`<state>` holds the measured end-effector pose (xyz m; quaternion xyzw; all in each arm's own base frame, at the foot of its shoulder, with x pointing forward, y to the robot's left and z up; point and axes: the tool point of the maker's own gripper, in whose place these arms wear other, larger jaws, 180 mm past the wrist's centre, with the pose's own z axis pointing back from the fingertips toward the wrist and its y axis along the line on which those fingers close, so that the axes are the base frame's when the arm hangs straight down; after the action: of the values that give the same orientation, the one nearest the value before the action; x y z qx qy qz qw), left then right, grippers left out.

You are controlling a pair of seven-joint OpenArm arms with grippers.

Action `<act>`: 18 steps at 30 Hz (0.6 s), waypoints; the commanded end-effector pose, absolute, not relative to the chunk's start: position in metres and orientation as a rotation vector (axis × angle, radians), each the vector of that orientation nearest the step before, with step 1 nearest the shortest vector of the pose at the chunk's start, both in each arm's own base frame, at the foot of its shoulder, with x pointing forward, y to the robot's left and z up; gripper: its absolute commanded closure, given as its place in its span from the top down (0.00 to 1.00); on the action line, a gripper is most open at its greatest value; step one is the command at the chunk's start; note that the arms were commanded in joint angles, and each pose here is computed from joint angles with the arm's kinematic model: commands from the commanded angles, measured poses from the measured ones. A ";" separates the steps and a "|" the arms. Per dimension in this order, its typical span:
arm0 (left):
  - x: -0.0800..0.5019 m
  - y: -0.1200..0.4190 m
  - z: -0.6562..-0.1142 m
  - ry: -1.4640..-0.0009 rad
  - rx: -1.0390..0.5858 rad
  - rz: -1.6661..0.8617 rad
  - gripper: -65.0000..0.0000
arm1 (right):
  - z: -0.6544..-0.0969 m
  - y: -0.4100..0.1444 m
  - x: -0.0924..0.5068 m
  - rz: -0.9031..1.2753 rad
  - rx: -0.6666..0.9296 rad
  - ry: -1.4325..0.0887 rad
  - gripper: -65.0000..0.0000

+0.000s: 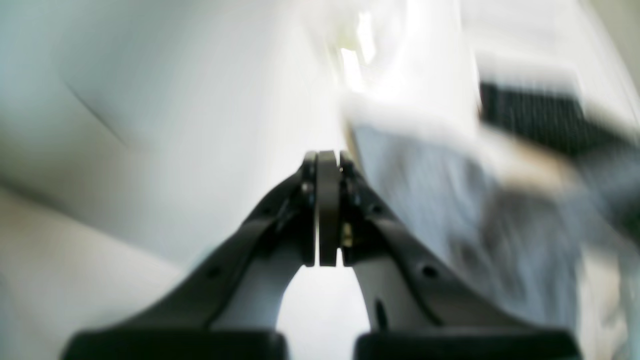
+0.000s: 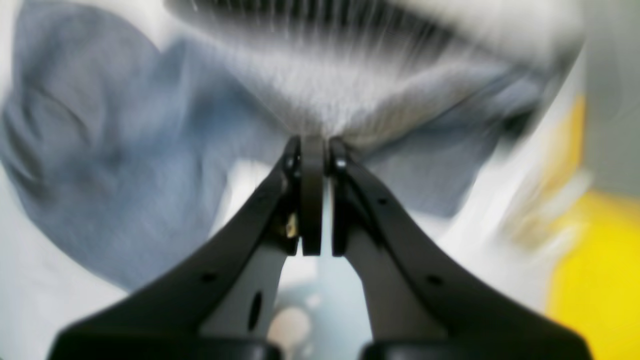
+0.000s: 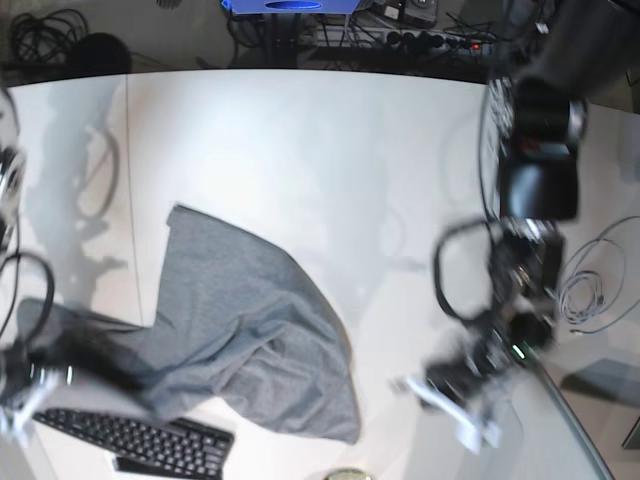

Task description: Layout the t-shirt on the table in an organized manner, then fold the t-shirt properly

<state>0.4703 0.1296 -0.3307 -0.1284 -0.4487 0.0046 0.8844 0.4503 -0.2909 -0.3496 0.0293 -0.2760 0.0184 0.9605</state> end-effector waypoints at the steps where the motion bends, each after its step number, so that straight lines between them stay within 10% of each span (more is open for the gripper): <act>1: 0.473 0.107 -0.317 -0.991 -0.311 -0.031 0.00 | -0.320 -0.298 0.468 0.021 0.067 -0.678 0.01; 18: 0.355 -0.139 -0.442 -0.953 -0.567 -0.393 0.00 | -0.368 -0.307 0.416 0.009 0.030 -0.680 0.01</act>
<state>0.3481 -0.1385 -0.4496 -0.2645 -0.4378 -0.1896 0.8381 0.4076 -0.2984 -0.3832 0.0244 -0.3162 0.0039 0.9484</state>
